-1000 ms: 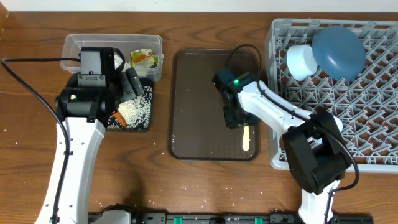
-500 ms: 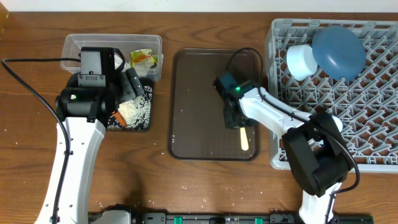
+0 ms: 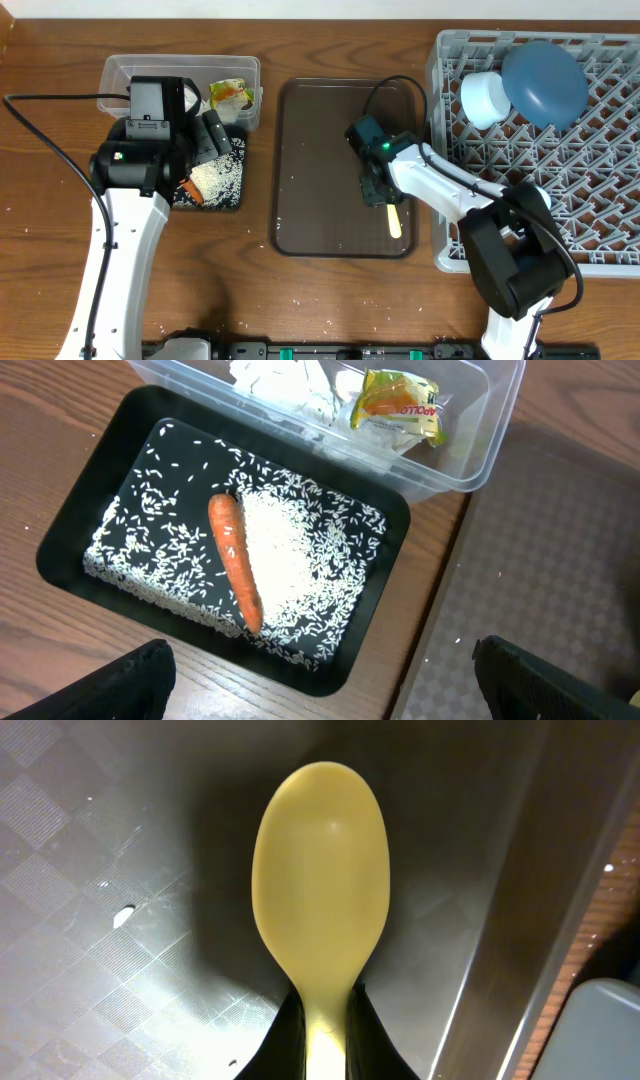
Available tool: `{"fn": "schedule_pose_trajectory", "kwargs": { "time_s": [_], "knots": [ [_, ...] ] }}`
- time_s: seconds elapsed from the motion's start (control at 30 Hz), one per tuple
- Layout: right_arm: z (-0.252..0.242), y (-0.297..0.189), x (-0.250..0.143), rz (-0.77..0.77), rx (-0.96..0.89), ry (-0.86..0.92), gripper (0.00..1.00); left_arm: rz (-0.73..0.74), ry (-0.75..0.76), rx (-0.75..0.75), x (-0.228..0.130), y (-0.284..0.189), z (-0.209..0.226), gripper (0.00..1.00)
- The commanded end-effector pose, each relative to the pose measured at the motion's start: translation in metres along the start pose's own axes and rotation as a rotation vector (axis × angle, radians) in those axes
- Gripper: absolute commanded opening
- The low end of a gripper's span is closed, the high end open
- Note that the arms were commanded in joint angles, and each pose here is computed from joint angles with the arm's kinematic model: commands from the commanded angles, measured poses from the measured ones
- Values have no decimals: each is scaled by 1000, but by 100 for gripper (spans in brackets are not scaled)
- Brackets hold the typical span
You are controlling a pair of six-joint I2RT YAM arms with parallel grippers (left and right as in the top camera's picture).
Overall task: Sort waste into correct bins and load items into the dishwasher rack
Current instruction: 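Carry the spoon right and drop it into the rack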
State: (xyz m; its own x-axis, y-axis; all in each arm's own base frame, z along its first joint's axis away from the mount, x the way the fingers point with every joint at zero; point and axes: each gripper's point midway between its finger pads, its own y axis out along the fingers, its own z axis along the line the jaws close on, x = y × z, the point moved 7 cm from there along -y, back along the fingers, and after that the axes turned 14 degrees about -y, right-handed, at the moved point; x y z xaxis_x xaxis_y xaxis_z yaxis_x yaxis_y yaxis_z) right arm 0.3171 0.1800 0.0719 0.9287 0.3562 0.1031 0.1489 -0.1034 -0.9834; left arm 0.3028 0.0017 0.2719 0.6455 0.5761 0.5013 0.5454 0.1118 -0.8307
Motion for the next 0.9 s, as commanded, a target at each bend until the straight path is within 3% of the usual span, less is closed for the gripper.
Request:
{"fn": "schedule_pose_trajectory", "kwargs": {
  "time_s": [0.0, 0.23, 0.47, 0.63, 0.87],
  "knots": [
    [-9, -14, 14, -27, 6, -12, 1, 5, 4, 23, -1, 4, 3, 98],
    [-29, -107, 35, -207, 70, -6, 1, 5, 4, 23, -1, 4, 3, 98],
    [-82, -172, 11, -315, 48, 92, 1, 5, 4, 23, -1, 4, 3, 98],
    [-128, -177, -11, -266, 4, 155, 1, 5, 4, 23, -1, 4, 3, 98],
    [-167, -148, -21, -227, -34, 225, 2, 5, 4, 23, -1, 4, 3, 98]
  ]
}}
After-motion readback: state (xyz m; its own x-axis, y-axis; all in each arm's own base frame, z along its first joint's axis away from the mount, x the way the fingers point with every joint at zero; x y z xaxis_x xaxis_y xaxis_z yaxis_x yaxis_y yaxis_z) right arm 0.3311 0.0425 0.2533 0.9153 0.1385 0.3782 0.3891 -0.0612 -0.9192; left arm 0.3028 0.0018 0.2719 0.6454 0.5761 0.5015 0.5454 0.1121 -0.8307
